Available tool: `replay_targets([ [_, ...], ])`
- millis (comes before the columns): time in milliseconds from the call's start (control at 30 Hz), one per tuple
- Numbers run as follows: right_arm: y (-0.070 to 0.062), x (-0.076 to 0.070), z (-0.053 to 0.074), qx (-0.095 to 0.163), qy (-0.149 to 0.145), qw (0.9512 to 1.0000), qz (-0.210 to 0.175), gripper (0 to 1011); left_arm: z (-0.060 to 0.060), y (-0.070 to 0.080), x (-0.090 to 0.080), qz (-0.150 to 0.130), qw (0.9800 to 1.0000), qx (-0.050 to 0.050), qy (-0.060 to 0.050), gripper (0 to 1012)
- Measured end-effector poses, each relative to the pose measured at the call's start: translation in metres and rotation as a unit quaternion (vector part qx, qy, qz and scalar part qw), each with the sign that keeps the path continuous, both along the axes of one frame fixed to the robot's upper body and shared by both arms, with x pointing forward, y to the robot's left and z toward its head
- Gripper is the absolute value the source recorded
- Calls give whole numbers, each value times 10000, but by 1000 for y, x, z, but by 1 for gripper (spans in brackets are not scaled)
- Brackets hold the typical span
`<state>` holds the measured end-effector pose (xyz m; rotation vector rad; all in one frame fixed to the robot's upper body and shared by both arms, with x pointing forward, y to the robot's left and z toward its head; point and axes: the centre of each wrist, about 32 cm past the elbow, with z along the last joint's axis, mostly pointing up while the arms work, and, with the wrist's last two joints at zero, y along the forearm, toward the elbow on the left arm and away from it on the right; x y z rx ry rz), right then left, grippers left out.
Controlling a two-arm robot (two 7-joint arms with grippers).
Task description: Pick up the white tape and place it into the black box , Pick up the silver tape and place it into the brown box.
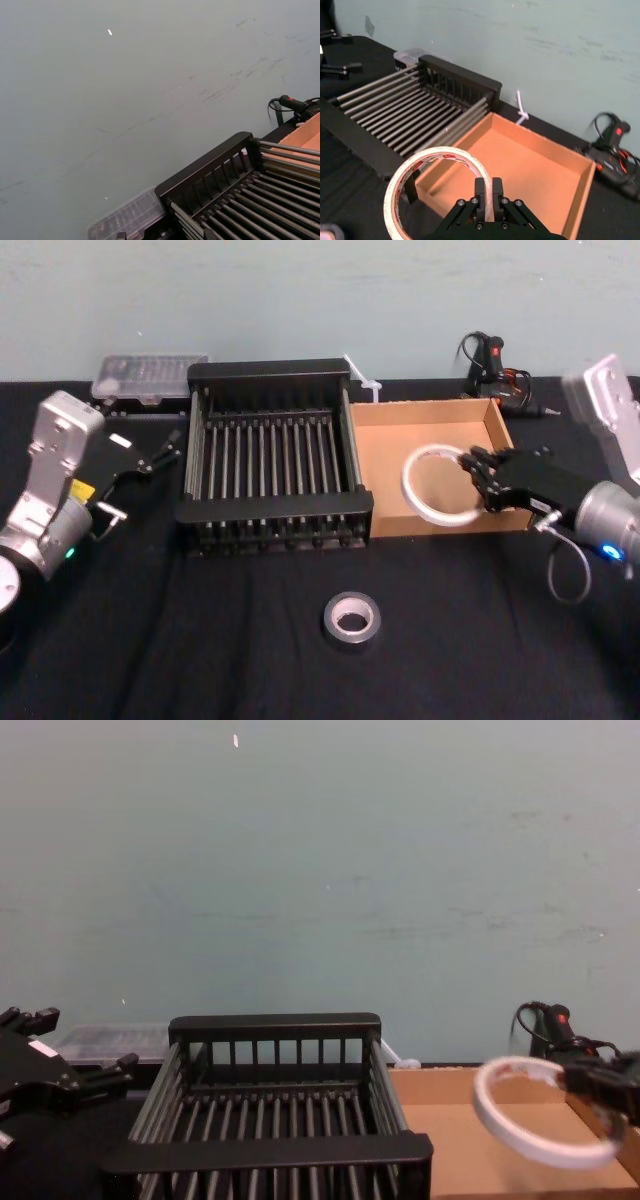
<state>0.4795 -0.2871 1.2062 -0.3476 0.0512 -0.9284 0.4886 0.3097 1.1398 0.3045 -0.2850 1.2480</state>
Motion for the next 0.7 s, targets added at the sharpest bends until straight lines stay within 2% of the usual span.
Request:
replay_targets([
  [433, 27, 29, 14, -46, -206, 9991, 363, 92, 0, 0, 0, 0, 10000, 0, 0, 1001],
  [700, 43, 42, 20, -91, -252, 9981, 556, 92, 0, 0, 0, 0, 10000, 0, 0, 1001],
])
